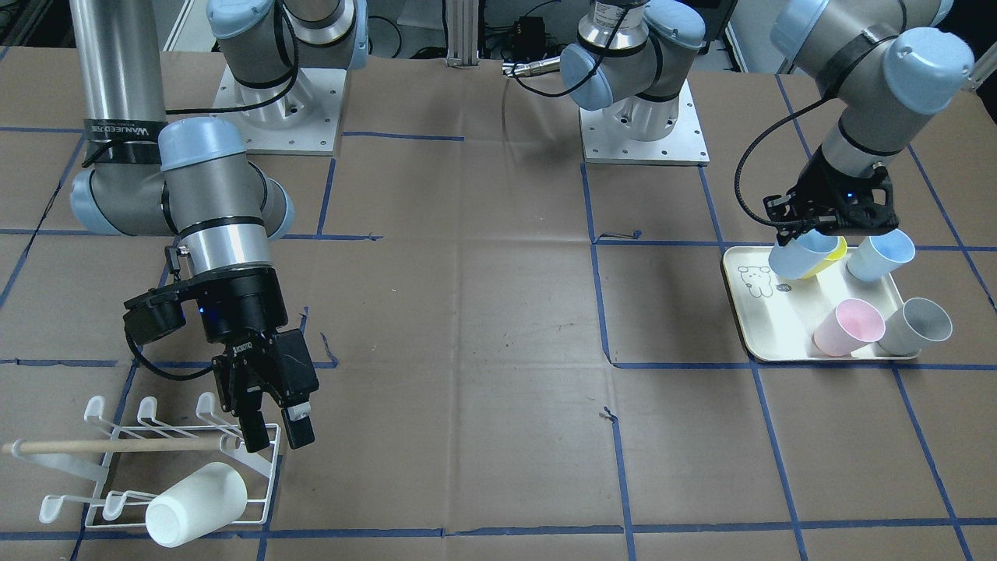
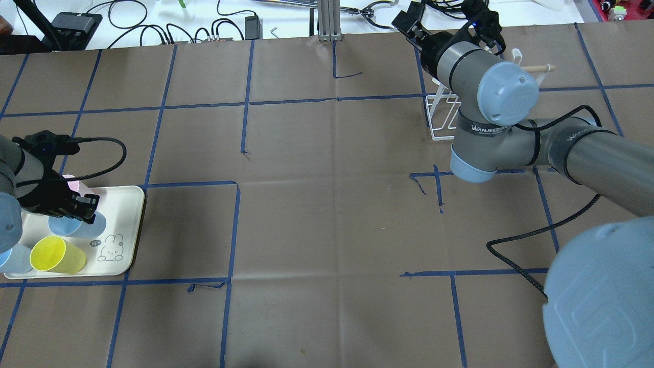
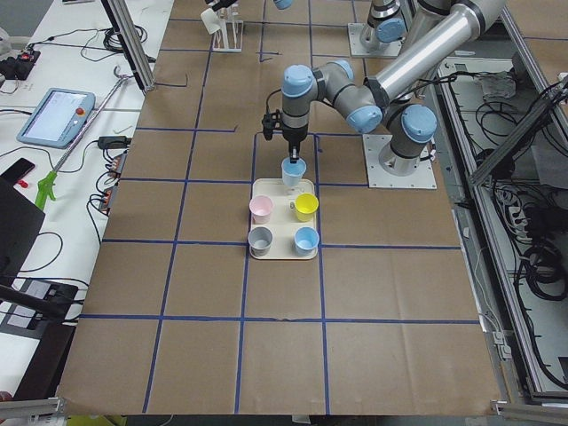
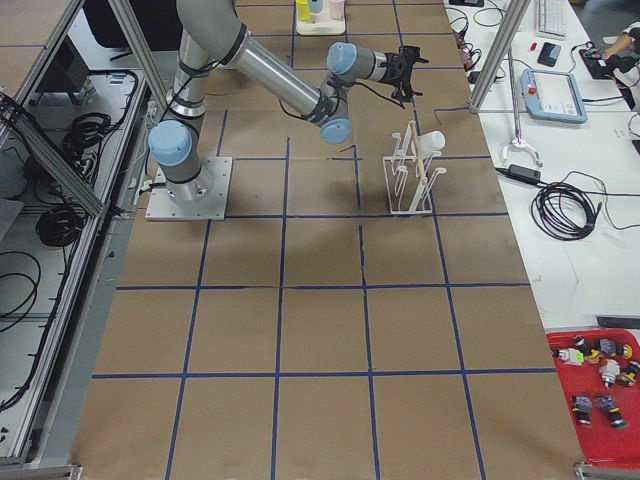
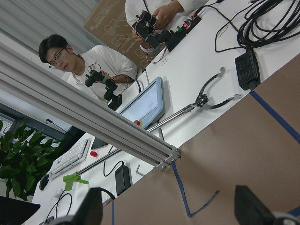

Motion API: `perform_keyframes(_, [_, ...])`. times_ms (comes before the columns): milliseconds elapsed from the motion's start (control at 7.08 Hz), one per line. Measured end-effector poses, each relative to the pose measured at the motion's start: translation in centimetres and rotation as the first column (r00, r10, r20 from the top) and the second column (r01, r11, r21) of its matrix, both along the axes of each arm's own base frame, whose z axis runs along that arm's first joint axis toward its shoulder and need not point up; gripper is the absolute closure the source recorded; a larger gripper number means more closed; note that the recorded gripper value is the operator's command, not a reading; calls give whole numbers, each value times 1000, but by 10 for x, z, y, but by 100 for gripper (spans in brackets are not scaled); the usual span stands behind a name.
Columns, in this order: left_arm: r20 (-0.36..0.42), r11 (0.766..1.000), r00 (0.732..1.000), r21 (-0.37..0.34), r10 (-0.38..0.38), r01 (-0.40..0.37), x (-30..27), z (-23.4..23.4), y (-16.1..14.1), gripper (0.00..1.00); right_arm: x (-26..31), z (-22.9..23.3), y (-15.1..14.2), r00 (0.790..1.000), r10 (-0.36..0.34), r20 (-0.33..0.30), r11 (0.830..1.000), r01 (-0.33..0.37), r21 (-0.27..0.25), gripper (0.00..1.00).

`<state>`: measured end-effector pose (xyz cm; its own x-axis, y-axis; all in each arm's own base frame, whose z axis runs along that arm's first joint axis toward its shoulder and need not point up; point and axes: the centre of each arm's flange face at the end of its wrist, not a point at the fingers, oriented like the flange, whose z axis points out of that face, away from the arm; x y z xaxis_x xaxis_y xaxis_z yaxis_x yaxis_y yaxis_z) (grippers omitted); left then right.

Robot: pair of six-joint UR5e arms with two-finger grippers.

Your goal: Transfer IKEA cup to right arm and place on rack

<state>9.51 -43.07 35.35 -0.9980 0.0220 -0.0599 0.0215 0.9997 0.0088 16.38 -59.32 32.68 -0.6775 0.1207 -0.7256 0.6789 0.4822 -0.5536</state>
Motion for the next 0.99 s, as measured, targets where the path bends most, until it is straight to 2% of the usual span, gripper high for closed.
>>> perform_keyframes(283, [-26,1000,999,-7,-29,29,-5,70,-35,100,0,0,1,1000,-1,8,1000,1,2,0])
perform_keyframes(424, [-53,999,998,-24,-43,42,-2,82,-54,100,1,0,1,1000,-1,23,1000,1,6,0])
perform_keyframes(565, [-113,995,991,-81,-66,57,-4,88,-75,100,2,0,1,998,-16,69,1000,14,20,0])
perform_keyframes(707, [-196,980,975,-187,-107,70,-11,93,-94,100,4,1,2,990,-39,134,999,33,44,0])
perform_keyframes(848, [-278,946,946,-316,-168,75,-22,100,-108,100,10,2,5,976,-61,208,996,48,69,0])
perform_keyframes(989, [-339,893,908,-443,-244,74,-35,110,-118,100,21,5,10,949,-88,301,994,63,92,0])
